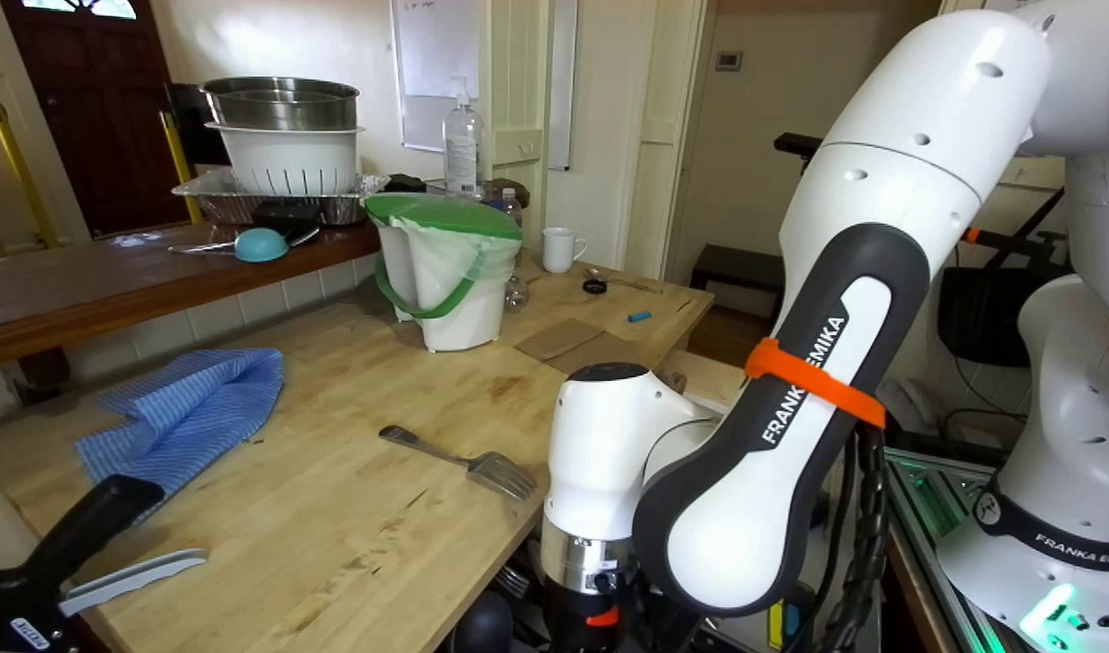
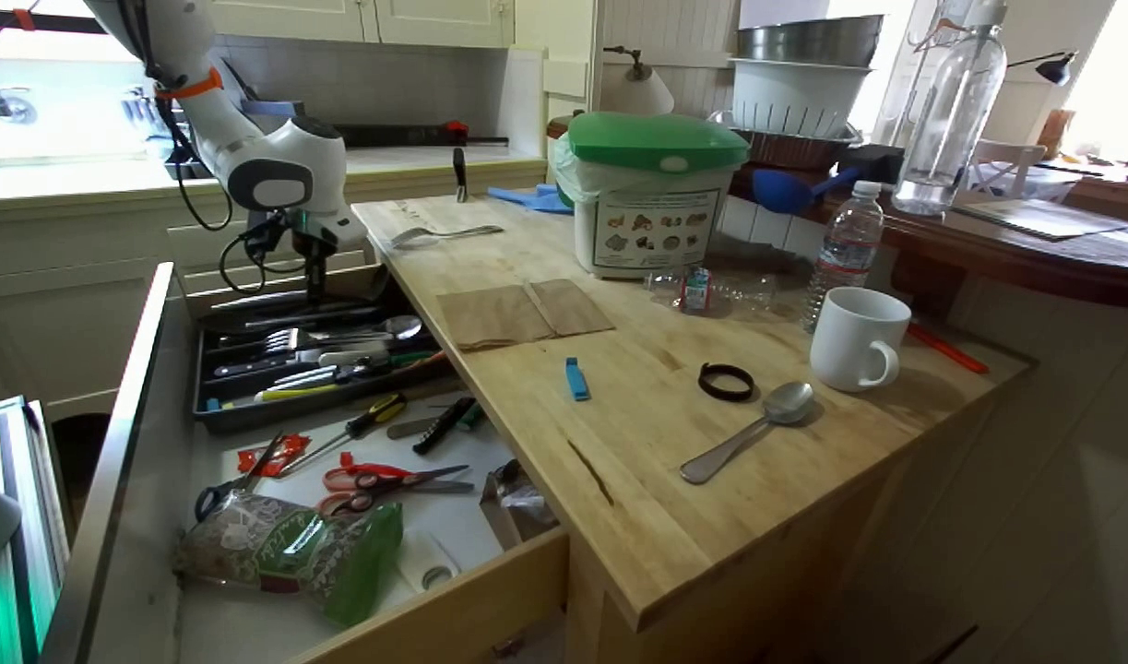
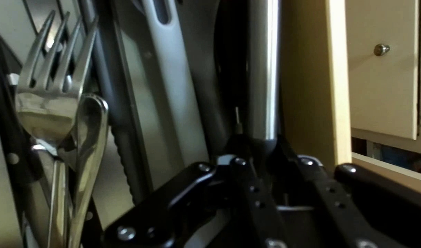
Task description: Put the ladle in the open drawer.
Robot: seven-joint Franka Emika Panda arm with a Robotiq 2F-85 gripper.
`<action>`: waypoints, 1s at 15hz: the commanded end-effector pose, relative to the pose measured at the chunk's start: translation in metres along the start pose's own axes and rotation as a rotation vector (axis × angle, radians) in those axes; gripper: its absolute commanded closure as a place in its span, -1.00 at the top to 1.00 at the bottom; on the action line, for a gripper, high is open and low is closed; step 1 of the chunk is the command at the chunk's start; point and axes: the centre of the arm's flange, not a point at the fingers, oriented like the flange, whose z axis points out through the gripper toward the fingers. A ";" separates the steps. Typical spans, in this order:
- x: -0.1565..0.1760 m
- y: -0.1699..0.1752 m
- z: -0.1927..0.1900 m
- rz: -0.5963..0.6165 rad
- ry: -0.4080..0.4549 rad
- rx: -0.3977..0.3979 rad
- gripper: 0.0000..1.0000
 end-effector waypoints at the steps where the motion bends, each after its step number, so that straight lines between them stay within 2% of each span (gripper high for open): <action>1: 0.002 -0.015 0.005 0.000 -0.017 0.002 -0.04; 4: -0.027 -0.010 -0.014 -0.023 -0.006 0.008 0.40; 6: -0.054 0.006 -0.029 -0.015 0.016 -0.024 0.64; 8: -0.079 0.025 -0.053 -0.001 0.069 -0.039 0.96; 12: -0.117 0.052 -0.104 0.020 0.218 0.047 1.00; 14: -0.134 0.063 -0.135 0.072 0.317 0.051 0.99; 15: -0.138 0.070 -0.152 0.100 0.368 0.026 1.00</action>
